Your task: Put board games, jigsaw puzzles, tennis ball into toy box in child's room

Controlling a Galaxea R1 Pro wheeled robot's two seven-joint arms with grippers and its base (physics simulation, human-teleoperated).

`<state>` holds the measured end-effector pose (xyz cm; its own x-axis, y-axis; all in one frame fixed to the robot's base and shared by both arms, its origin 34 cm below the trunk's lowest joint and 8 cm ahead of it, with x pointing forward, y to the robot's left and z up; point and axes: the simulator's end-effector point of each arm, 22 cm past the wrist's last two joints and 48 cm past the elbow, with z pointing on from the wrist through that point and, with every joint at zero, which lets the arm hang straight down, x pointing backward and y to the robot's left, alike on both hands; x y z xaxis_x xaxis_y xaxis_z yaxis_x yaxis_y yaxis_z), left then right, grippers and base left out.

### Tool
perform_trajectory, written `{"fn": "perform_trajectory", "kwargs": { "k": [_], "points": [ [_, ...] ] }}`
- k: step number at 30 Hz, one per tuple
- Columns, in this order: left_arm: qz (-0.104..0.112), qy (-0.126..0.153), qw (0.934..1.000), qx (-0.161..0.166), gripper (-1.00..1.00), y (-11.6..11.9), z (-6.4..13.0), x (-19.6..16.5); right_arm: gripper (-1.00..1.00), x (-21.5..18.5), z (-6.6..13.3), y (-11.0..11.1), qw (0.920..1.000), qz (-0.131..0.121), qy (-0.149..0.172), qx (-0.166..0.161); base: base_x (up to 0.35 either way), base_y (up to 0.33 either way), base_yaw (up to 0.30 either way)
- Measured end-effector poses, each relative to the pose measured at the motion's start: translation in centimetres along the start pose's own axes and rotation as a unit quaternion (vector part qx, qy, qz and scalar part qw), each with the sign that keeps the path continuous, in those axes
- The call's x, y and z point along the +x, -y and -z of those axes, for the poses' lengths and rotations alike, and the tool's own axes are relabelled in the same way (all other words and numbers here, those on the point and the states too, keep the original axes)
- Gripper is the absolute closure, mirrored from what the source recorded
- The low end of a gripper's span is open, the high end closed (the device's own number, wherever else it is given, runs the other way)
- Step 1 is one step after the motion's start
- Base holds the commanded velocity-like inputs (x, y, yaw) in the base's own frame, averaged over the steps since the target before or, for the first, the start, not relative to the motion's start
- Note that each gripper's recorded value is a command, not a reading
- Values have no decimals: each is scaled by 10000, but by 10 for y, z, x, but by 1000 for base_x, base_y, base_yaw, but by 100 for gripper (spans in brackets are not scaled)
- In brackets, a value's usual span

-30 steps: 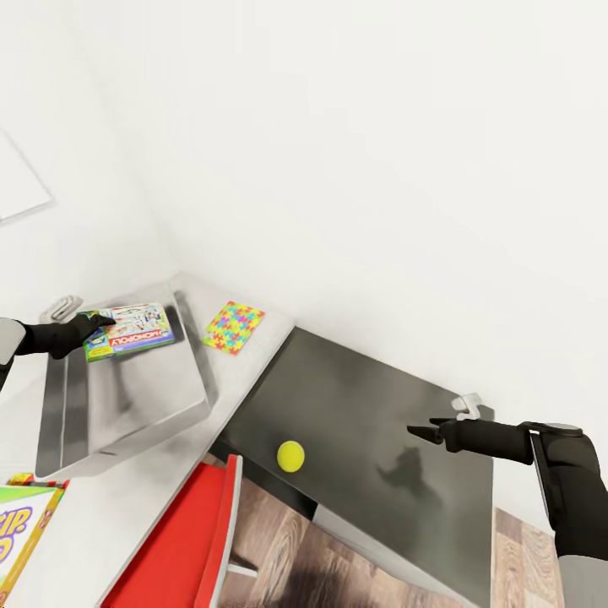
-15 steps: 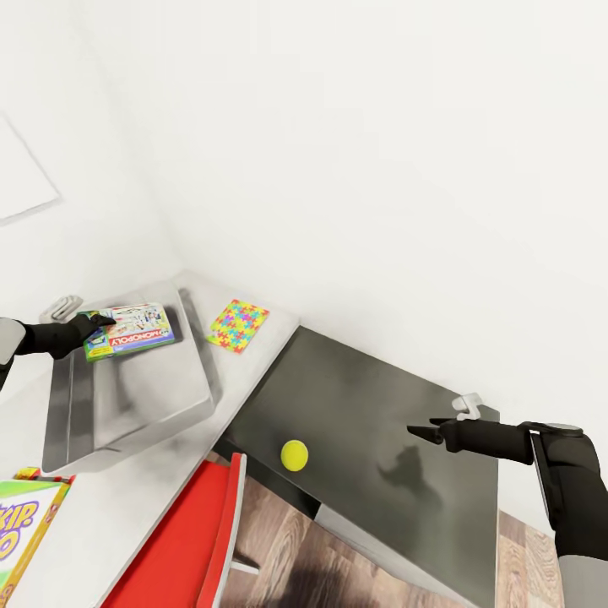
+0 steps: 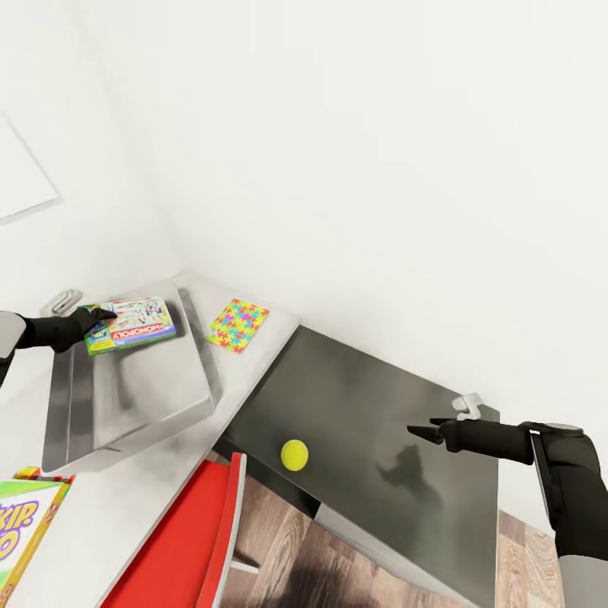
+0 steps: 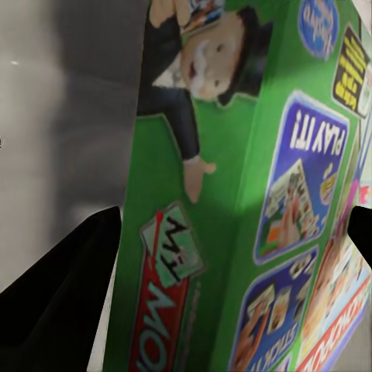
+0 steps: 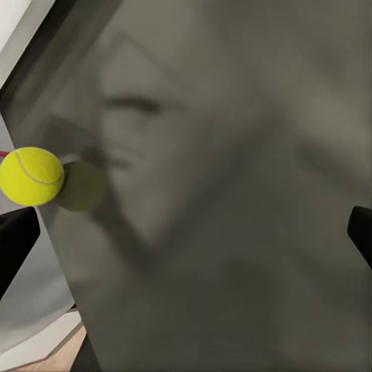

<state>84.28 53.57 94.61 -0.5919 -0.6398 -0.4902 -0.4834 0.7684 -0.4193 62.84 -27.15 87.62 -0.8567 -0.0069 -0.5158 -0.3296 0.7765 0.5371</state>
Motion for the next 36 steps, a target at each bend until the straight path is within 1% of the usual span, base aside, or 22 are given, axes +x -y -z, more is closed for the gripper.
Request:
{"fn": "perform_trajectory", "kwargs": {
  "k": [9,13,21,36],
  "points": [
    [-13,48,10000,44,100,8,-2,-8,-100,4,-3,2,10000,-28,-36,3,0,0,0],
    [-37,38,10000,15,100,7,-4,-8,-100,6,-5,4,10000,-45,-59,4,0,0,0],
    [-161,0,9999,-57,100,6,-8,-7,-100,10,-8,6,9999,-64,-96,8,0,0,0],
    [-210,-11,9997,-101,100,4,-10,-8,-100,12,-9,8,9999,-76,-119,22,0,0,0]
  ]
}}
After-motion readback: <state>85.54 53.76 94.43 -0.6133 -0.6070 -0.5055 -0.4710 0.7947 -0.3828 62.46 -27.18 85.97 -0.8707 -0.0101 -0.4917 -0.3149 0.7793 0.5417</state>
